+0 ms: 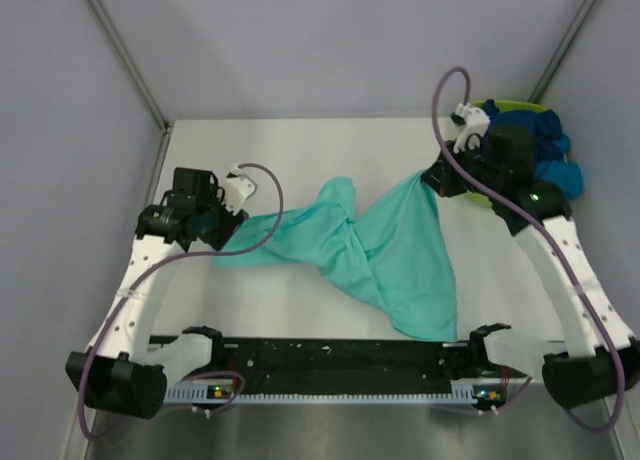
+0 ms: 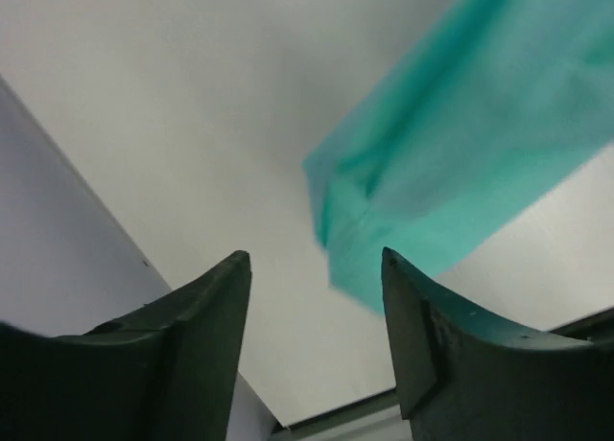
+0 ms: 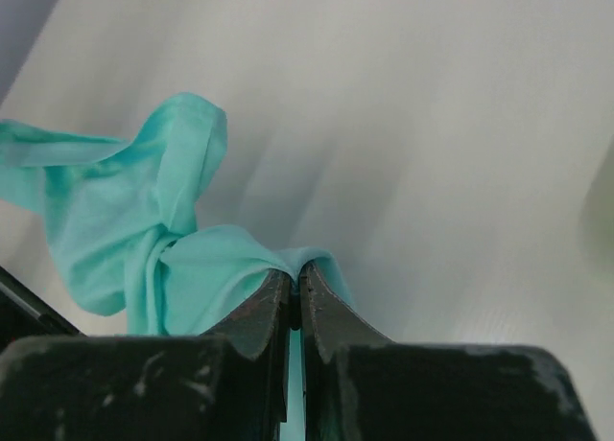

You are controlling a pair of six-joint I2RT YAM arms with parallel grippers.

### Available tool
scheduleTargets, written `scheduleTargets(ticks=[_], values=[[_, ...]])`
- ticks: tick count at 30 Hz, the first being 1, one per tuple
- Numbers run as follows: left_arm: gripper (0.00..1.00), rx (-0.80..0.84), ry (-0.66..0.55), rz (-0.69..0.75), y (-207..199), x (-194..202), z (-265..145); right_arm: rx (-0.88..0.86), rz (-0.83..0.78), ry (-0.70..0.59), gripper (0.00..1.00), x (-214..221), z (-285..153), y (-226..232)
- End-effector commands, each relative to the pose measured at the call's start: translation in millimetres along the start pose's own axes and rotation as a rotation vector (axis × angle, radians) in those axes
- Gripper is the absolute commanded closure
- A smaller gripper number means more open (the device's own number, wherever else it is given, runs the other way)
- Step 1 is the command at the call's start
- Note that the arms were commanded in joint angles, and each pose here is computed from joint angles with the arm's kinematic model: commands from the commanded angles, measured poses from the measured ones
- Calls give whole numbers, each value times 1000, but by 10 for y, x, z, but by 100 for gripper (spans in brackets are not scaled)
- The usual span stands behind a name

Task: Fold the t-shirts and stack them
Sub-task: Flatten out the tshirt

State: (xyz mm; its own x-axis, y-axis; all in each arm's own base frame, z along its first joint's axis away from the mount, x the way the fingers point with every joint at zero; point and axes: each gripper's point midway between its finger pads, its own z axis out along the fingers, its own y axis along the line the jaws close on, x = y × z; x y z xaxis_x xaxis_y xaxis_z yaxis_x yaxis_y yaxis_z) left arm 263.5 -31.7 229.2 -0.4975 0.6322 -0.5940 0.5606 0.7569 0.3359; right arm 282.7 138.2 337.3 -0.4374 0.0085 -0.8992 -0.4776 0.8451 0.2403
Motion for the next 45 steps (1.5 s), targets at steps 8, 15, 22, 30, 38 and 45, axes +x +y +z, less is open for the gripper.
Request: scheduleTargets(ticks=[8, 15, 22, 30, 38, 45], values=[[23, 261, -83, 79, -522, 44, 276, 488, 49, 477, 22, 1107, 1173, -1261], [30, 372, -231, 4, -644, -1020, 690, 601, 213, 559, 21, 1717, 473, -1214], [28, 417, -223, -66, -1046, -1952, 1566, 662, 386, 698, 12, 2525, -230, -879], [27, 429, -24, -94, -1652, -2103, 2614, 727, 584, 753, 11, 3036, -455, -595], [32, 435, 91, -100, -1851, -1657, 2857, 798, 619, 837, 9, 3452, -485, -566], [35, 396, 172, -51, -1850, -1281, 3031, 766, 641, 836, 21, 3670, -325, -555]])
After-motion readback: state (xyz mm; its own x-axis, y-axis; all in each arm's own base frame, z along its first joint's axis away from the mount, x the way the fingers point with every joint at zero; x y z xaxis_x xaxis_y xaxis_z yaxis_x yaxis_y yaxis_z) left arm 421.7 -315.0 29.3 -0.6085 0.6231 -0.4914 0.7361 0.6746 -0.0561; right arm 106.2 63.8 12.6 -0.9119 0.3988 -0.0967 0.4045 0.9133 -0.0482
